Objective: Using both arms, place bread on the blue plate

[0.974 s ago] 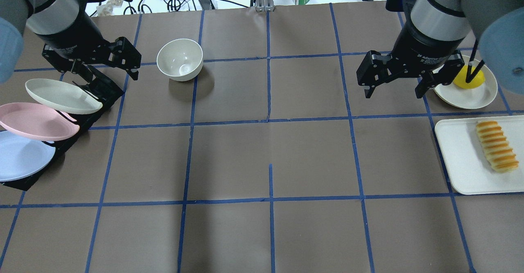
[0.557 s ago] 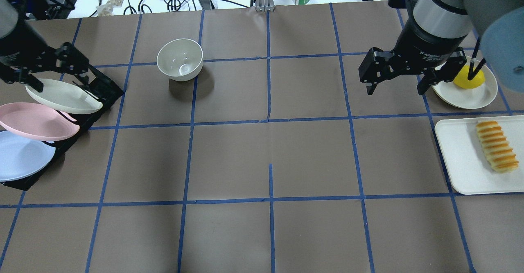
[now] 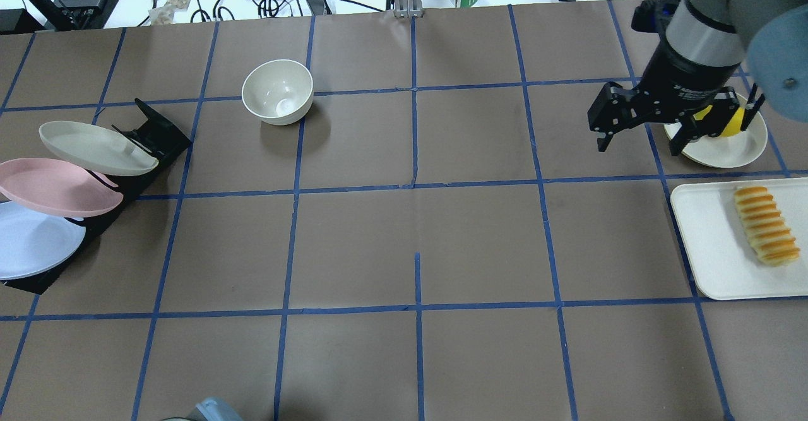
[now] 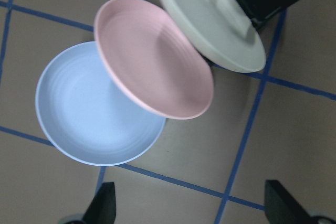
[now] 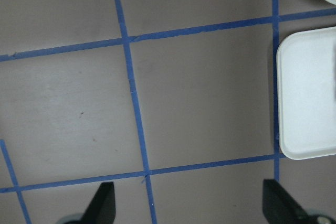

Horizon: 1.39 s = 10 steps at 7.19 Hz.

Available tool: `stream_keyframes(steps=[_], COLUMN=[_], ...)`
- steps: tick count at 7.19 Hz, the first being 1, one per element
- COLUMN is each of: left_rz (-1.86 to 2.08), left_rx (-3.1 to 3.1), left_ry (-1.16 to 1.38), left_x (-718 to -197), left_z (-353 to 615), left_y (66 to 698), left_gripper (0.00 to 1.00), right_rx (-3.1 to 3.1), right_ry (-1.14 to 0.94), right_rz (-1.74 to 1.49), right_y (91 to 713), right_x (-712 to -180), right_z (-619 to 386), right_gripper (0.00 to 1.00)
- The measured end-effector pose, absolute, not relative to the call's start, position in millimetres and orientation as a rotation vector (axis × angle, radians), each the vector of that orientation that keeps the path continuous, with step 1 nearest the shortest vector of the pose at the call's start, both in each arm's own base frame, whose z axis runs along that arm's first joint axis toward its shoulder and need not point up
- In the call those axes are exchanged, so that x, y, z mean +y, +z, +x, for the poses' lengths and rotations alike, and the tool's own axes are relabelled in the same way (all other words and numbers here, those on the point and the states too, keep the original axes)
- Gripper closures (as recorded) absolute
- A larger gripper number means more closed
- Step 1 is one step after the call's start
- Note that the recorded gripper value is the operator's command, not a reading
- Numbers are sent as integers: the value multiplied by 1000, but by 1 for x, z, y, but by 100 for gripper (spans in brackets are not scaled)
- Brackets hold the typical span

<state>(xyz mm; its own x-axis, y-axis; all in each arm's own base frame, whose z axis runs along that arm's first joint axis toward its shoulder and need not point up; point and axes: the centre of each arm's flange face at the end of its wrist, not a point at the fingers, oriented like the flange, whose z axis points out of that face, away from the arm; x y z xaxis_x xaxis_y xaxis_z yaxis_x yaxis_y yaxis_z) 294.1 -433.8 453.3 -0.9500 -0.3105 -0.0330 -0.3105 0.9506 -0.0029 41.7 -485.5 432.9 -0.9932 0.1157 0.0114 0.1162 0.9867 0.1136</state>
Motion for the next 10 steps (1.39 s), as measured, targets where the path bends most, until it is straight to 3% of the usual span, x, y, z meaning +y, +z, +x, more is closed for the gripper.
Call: stream_keyframes(steps=[6,10], left_rz=[-526,-388], left_rx=[3143,3065], left_ry=[-56,87], left_x=[-386,-437], left_z=[459,426], left_y=[326,299], left_gripper=[0,3], right_rx=[-3048,-3077], right_ry=[-269,-315], right_rz=[-34,-44], right_y=[368,300], right_x=[-519,-525], right_z=[-136,-230], right_gripper=[0,0])
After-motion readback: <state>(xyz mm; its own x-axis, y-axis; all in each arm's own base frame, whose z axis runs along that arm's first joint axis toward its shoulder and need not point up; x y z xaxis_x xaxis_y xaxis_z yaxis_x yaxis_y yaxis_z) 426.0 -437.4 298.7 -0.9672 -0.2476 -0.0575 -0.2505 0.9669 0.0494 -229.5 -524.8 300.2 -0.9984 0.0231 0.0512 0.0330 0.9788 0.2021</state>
